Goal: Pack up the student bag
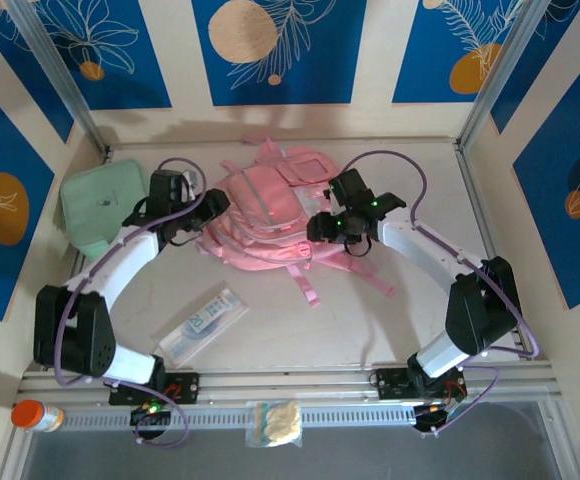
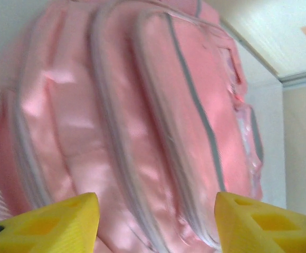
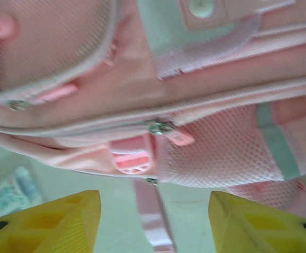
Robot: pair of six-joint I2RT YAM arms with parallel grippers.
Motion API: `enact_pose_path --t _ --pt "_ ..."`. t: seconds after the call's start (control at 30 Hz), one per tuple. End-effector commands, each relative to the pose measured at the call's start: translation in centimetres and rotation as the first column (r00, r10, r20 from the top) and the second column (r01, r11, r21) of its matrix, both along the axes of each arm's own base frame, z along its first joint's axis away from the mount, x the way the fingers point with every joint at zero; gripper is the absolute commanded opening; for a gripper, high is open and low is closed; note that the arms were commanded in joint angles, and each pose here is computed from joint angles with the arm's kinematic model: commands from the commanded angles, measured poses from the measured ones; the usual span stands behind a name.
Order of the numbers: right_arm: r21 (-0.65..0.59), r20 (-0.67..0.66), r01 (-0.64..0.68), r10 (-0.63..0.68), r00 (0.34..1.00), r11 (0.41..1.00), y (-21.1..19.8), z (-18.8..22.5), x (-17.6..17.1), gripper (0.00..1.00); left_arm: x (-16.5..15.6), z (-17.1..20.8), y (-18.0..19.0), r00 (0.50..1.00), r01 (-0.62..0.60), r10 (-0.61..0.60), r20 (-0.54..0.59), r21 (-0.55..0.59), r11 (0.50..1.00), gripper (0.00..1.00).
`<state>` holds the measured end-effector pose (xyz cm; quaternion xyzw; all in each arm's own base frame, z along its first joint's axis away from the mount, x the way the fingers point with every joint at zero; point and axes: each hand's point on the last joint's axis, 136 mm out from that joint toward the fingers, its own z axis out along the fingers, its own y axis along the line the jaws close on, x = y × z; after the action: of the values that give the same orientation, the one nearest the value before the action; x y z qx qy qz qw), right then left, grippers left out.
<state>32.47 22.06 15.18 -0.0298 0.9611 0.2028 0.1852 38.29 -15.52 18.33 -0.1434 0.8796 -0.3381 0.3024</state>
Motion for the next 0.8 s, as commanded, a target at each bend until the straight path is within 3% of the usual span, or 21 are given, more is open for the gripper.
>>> enact_pose_path --t 0.0,0.17,0.4,0.77 --pt "0.137 -0.102 0.102 -0.088 0.991 0.985 2.3 1.7 0.9 0.57 -2.0 0.1 -2.9 0.999 0.052 -0.052 0.016 0.008 0.999 0.63" --pt "0.208 -0.144 0.144 -0.115 0.983 0.967 3.8 1.4 3.5 0.58 -4.0 0.7 -6.7 0.993 0.099 -0.100 0.055 0.011 0.995 0.64" --pt "0.204 -0.192 0.172 -0.133 0.972 0.964 5.0 -1.3 5.8 0.55 -4.5 -0.1 -9.9 0.990 0.130 -0.129 0.056 -0.014 0.991 0.65" --pt "0.194 -0.167 0.175 -0.144 0.976 0.965 4.8 -1.7 5.9 0.42 -4.4 -0.6 -8.4 0.998 -0.001 0.000 0.062 0.017 1.000 0.67"
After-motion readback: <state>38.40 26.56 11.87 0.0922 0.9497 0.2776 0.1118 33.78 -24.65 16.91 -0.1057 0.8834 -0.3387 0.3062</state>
